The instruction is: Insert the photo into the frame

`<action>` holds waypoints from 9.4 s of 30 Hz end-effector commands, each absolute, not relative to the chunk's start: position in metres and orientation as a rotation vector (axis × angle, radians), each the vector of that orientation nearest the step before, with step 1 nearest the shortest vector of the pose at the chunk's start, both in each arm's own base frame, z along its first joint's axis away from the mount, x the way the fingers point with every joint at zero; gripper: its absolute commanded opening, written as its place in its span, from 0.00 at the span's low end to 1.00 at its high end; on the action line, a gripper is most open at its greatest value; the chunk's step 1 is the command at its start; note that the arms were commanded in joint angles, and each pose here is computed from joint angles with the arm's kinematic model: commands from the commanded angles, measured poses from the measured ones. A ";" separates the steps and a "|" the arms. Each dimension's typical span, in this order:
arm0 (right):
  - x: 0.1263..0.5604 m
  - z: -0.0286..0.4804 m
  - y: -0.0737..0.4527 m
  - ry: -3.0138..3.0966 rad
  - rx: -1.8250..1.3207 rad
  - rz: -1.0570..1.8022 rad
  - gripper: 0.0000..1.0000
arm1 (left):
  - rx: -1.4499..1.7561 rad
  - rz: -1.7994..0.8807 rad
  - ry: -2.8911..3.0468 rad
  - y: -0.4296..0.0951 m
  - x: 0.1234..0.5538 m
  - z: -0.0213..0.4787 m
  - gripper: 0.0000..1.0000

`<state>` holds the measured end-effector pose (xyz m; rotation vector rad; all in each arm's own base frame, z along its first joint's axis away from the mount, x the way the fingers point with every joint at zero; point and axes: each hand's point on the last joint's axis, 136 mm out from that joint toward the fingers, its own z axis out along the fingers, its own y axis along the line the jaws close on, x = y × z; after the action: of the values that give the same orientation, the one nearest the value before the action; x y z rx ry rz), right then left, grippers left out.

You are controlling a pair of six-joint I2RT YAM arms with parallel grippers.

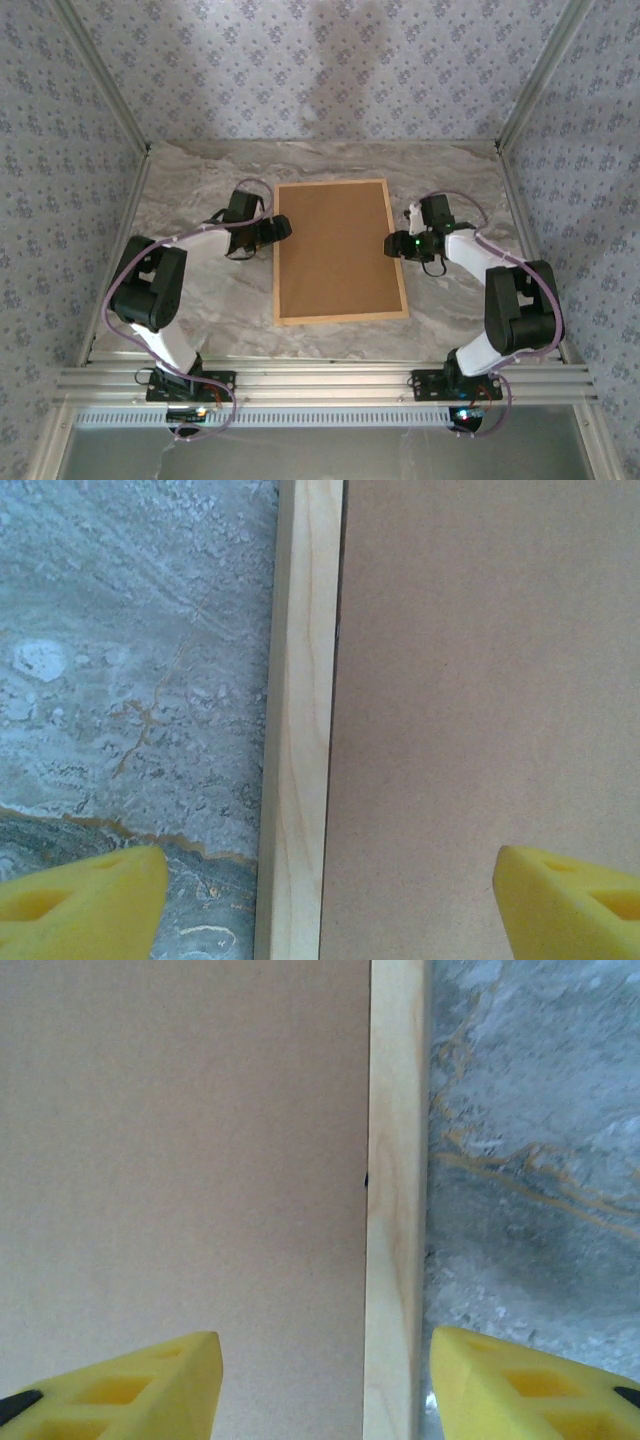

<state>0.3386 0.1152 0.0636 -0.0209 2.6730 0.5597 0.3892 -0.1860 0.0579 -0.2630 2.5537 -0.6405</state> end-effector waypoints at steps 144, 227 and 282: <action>0.422 0.117 0.129 2.570 -0.056 0.530 0.65 | -0.034 -0.308 2.730 -0.166 0.399 0.015 0.33; 0.445 -0.007 0.126 3.045 -0.298 -0.002 0.40 | -0.048 -0.359 2.701 -0.169 0.354 0.019 0.21; 0.480 0.053 0.115 2.913 -0.342 0.037 0.38 | -0.025 -0.336 2.722 -0.170 0.356 0.015 0.20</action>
<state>0.4840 0.1127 0.0666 -0.3206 2.8738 0.0282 0.3736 -0.1705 0.0317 -0.0724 2.6279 -0.3668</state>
